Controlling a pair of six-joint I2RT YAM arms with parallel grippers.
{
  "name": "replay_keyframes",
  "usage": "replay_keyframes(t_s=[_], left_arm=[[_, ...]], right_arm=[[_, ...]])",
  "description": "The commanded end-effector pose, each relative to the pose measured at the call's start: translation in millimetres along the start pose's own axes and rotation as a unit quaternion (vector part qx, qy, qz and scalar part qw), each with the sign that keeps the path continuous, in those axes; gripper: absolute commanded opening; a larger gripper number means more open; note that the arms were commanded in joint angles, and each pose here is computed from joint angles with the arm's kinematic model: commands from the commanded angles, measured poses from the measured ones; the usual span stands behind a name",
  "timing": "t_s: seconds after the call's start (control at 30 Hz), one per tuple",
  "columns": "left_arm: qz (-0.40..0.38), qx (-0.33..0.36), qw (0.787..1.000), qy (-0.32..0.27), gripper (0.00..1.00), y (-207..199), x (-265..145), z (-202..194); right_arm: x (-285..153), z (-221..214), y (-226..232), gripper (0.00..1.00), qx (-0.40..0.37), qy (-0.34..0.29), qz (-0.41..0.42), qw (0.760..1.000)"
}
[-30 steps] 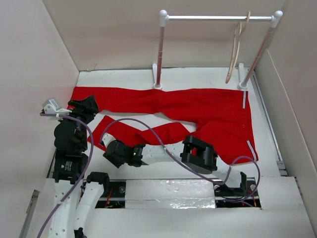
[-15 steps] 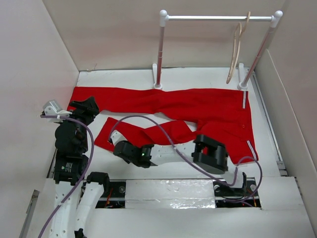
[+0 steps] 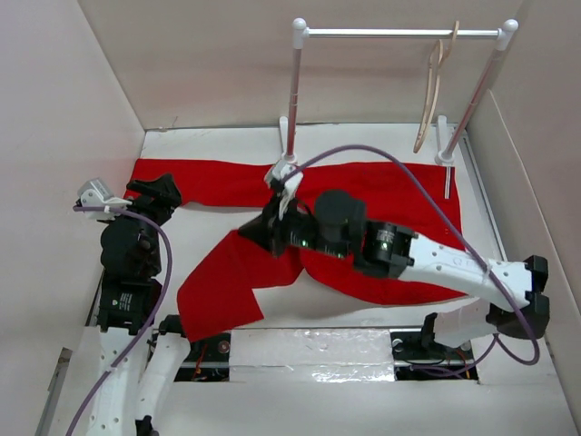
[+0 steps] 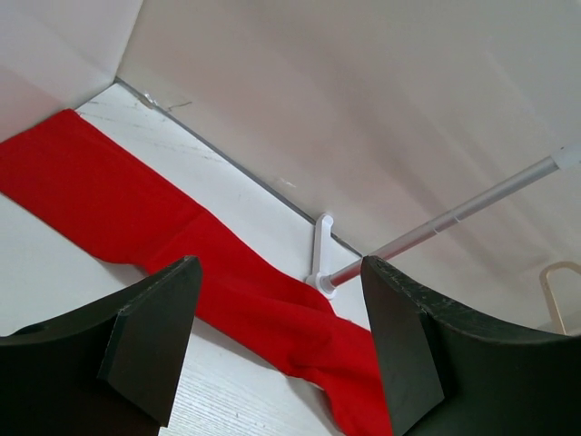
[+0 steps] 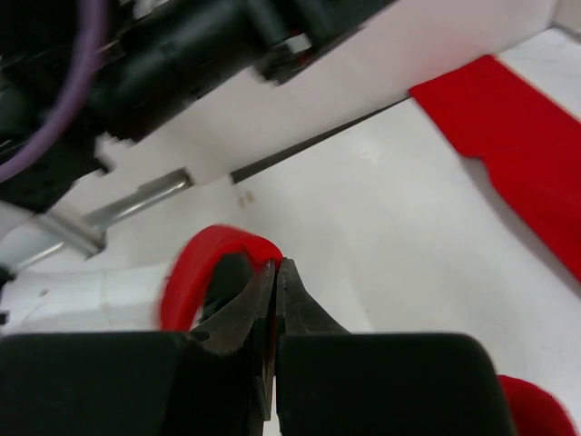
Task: Place the trousers on the hanger
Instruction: Flatten out the trousers at the center of the board.
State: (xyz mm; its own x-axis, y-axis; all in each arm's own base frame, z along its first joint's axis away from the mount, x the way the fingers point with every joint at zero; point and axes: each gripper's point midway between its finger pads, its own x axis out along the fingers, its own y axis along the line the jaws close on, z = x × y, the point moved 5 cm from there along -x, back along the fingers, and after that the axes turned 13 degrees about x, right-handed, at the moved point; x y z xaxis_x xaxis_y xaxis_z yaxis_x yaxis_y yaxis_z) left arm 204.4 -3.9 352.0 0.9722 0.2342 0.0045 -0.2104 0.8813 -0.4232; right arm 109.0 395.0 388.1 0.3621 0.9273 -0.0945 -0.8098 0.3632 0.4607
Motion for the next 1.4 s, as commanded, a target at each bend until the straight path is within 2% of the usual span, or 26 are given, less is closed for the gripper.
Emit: replay_keyframes(t_s=[0.0,0.03,0.13,0.17,0.23,0.37,0.4,0.43,0.63,0.8,0.9,1.07,1.2,1.37], left_arm=[[-0.001,0.0,1.0,-0.03,0.69,-4.6,-1.5,20.6],[-0.002,0.0,1.0,-0.025,0.69,-4.8,-0.4,17.9],[-0.001,-0.001,1.0,-0.007,0.69,-3.0,3.2,6.1],[-0.001,-0.001,1.0,-0.002,0.69,-2.3,4.2,2.0],[-0.004,-0.008,1.0,0.013,0.69,-0.7,6.7,-11.1],[-0.015,-0.023,0.998,0.064,0.69,1.9,15.4,-49.8],[-0.011,-0.022,0.996,0.084,0.68,6.8,18.0,-66.8],[-0.006,-0.027,0.995,0.095,0.68,9.2,20.7,-76.5],[0.019,-0.074,0.984,0.164,0.64,33.7,31.8,-161.0],[0.09,-0.048,0.97,0.222,0.65,68.8,28.4,-216.7],[0.109,-0.042,0.968,0.221,0.69,80.9,25.8,-230.1],[0.041,-0.044,0.975,0.214,0.75,66.5,30.3,-232.0],[0.014,-0.017,0.979,0.204,0.75,61.2,38.6,-230.1],[-0.005,-0.008,0.974,0.227,0.76,49.9,54.1,-234.6]], right_arm=[[30.6,-26.8,-61.7,0.0,0.032,0.067,-0.023,0.997],[46.8,-31.6,-100.5,0.0,0.046,0.08,-0.055,0.994],[74.0,-22.2,-144.5,0.0,0.063,0.084,-0.07,0.992],[93.3,-40.6,-169.0,0.0,0.07,0.106,-0.09,0.988],[113.3,-25.2,-185.0,0.0,0.067,0.095,-0.096,0.989],[147.6,-25.9,-246.4,0.0,0.088,0.106,-0.143,0.98],[155.9,-44.4,-267.0,0.0,0.098,0.127,-0.165,0.973],[163.2,-32.8,-265.4,0.0,0.094,0.116,-0.161,0.976],[168.2,-42.3,-313.0,0.0,0.113,0.114,-0.215,0.963],[164.2,-49.1,-336.5,0.0,0.148,0.114,-0.221,0.957],[163.1,-51.5,-348.8,0.0,0.156,0.114,-0.222,0.956],[160.9,-54.1,-358.5,0.0,0.166,0.119,-0.214,0.955],[160.0,-52.5,-362.1,0.0,0.171,0.121,-0.209,0.955],[160.8,-54.0,-361.2,0.0,0.171,0.124,-0.202,0.956]])
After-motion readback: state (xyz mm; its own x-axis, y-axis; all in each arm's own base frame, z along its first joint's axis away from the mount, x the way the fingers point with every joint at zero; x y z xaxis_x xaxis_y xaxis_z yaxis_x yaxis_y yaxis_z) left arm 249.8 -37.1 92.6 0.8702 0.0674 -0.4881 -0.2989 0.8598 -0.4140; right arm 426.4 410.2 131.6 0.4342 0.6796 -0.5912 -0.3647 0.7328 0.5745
